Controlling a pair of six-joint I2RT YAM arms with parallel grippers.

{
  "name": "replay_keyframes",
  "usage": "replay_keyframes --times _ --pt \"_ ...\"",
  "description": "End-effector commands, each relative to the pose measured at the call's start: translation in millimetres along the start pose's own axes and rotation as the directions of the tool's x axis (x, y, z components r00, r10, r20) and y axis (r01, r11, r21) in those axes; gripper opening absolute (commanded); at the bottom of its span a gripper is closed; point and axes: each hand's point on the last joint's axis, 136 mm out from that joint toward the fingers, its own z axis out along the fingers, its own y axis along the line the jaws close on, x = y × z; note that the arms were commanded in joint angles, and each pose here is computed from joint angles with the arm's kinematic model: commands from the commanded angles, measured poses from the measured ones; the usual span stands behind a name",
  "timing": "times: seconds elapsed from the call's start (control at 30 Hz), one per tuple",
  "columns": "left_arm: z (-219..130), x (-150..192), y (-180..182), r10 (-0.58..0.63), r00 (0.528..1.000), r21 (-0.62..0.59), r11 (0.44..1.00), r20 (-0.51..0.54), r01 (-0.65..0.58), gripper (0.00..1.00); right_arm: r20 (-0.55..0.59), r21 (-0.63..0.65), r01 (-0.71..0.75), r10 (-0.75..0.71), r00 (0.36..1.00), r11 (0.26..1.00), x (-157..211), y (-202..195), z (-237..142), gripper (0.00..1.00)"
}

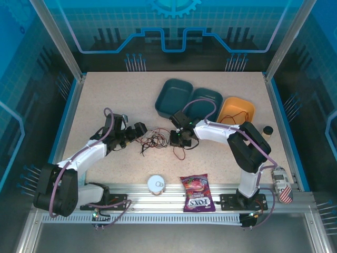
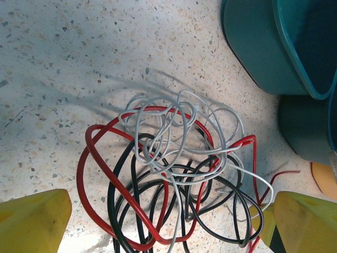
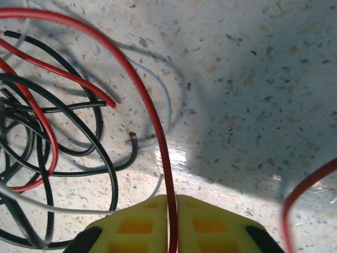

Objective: Untangle the cables

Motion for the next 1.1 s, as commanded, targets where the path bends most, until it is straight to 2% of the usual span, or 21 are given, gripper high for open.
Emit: replay_keyframes --times 0.0,0.03,0.3,0.57,0.87,1.07 --pt "0.4 3.9 -0.2 0.019 1.000 0.004 1.000 -0.012 -0.019 0.99 0.061 -0.022 0.043 -0.041 0.997 0.999 -4.6 8.7 -18.3 0.03" --pt "0.3 4.2 0.3 0.020 1.000 0.002 1.000 -0.013 -0.020 0.99 0.083 -0.029 0.061 -0.058 0.995 0.998 -7.5 12.0 -23.7 0.00" --pt "0.2 4.0 0.4 0.022 1.000 0.001 1.000 -0.011 -0.022 0.99 0.272 0.015 0.229 -0.224 0.936 0.973 -27.6 35.1 -71.1 0.00" --pt "0.8 3.7 0.2 0.022 1.000 0.001 1.000 -0.011 -0.022 0.99 0.443 -0.011 0.395 -0.350 0.826 0.919 -32.7 78.1 -121.8 0.00" --pt "2.2 4.2 -0.6 0.025 1.000 0.006 1.000 -0.016 -0.025 0.99 0.617 0.014 0.487 -0.391 0.683 0.873 -40.7 102.6 -187.1 0.00" --pt "1.8 4.4 -0.6 0.021 1.000 0.006 1.000 -0.015 -0.021 0.99 0.677 0.052 0.492 -0.393 0.622 0.869 -44.4 99.7 -219.8 0.00"
